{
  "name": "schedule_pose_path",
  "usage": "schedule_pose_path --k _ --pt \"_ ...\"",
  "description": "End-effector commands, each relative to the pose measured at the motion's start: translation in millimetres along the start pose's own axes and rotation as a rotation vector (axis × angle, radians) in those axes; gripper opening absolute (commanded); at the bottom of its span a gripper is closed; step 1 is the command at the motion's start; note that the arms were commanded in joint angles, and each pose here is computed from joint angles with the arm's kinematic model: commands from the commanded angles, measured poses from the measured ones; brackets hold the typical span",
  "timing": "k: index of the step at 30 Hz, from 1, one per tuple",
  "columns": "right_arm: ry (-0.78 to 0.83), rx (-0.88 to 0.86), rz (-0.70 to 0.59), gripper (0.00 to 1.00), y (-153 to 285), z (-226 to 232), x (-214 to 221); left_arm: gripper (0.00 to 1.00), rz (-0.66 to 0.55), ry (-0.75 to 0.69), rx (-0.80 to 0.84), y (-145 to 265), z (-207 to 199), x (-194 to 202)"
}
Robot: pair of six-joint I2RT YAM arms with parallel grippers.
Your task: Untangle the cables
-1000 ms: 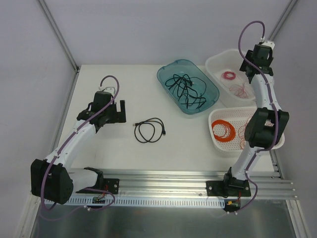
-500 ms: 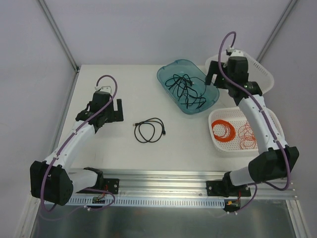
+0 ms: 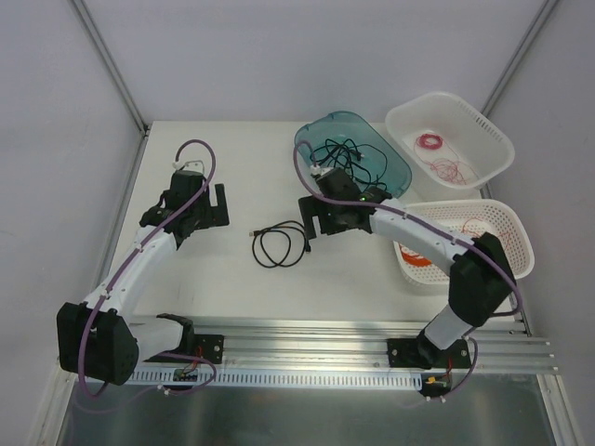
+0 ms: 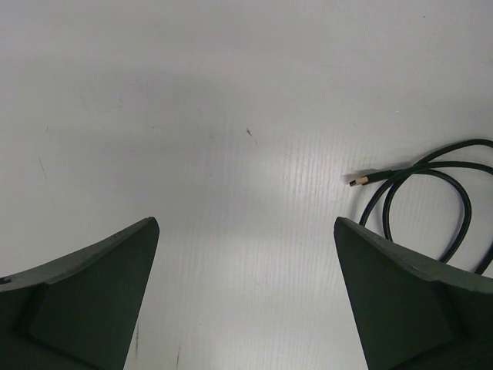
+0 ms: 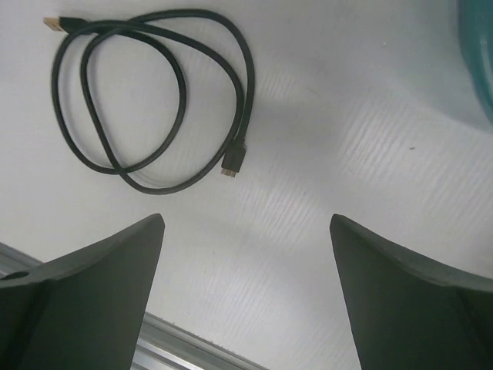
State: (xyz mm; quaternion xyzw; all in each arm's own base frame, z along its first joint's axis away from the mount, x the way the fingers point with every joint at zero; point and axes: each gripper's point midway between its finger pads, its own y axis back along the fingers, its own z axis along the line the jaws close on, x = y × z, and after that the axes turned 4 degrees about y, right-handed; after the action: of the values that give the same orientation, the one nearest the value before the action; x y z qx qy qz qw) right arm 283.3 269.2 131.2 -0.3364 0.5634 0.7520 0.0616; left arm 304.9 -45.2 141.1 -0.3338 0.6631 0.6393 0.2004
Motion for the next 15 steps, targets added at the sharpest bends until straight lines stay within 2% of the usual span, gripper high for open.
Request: schedule_pose_path --k 1,10,15 --pt "0.025 0.022 0.015 0.93 -21.3 9.3 -8.2 0.99 -0.013 0.025 -0.017 1.3 3.9 -5.6" --pt "0.068 0.082 0.111 0.91 -85.2 12.2 4.3 0.99 -0.01 0.038 -0.015 0.5 5.7 -6.8" --pt "0.08 0.1 0.137 0.85 -103.1 10.3 9.7 0.99 -0.007 0.053 -0.005 -0.2 5.9 -7.9"
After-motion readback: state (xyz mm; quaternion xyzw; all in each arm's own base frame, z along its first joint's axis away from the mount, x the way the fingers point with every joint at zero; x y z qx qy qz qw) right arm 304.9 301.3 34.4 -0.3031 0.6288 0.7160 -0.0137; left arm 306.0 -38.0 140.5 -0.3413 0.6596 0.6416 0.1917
